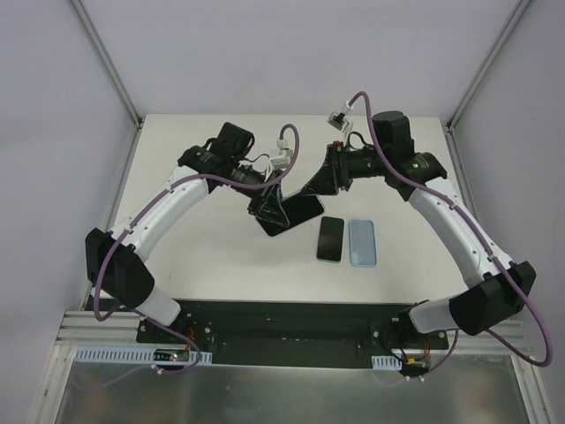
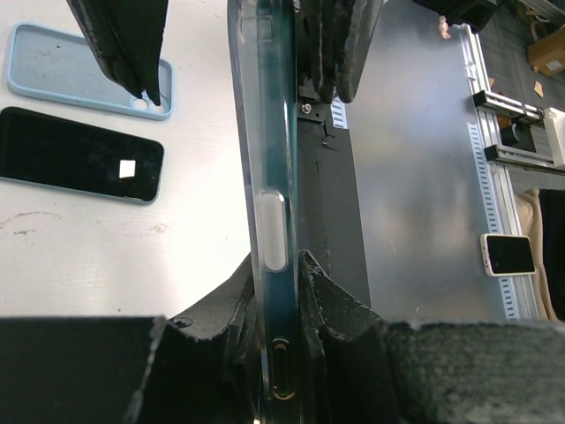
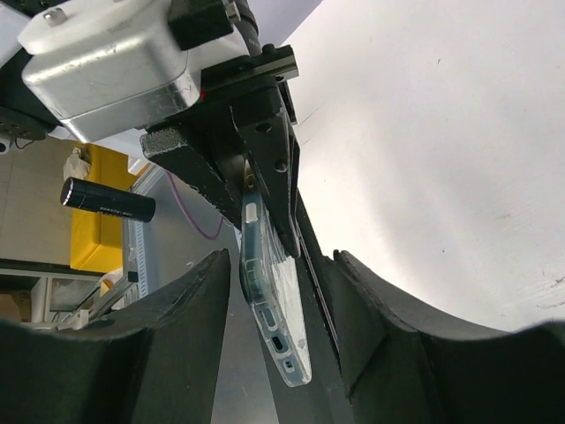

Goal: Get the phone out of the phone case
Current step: Remove the phone case from the phone.

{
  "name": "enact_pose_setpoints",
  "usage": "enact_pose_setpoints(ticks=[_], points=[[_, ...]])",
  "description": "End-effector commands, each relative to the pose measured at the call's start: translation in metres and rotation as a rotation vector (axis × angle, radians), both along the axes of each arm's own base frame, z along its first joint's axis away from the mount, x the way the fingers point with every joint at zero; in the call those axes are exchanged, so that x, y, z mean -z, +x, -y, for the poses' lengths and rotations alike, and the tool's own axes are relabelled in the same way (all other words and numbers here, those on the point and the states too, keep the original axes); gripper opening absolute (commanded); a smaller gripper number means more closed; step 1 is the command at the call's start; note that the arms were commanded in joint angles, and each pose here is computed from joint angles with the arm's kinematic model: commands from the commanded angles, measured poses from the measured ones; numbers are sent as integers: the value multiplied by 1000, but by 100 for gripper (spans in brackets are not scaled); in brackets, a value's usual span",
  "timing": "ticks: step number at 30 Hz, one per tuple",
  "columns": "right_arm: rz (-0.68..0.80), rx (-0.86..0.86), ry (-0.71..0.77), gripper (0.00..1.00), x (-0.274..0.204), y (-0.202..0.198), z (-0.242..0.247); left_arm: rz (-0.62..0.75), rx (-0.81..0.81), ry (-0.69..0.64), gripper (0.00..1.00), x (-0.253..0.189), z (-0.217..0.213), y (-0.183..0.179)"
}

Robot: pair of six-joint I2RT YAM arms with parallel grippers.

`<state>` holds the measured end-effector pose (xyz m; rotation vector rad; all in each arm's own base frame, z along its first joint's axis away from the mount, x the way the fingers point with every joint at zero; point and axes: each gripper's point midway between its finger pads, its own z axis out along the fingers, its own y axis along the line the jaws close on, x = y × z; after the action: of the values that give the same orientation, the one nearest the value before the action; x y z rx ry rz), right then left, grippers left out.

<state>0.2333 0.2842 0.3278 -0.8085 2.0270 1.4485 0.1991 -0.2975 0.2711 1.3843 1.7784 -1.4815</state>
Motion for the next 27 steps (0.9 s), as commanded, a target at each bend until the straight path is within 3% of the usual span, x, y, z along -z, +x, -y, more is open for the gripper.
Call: enact_pose_setpoints(ticks=[1, 11, 19, 27], points=[[9, -21, 63, 53, -18, -5, 0, 51, 28, -70, 0, -25, -2, -10], [-81, -50, 111, 29, -16, -3, -7, 86, 6, -54, 0, -26, -2, -4], [-155, -50, 135, 1, -14, 6, -11, 129, -8, -44, 0, -29, -1, 2], [-246, -8, 156, 0, -9, 24, -11, 184, -21, -7, 0, -25, 1, 8]])
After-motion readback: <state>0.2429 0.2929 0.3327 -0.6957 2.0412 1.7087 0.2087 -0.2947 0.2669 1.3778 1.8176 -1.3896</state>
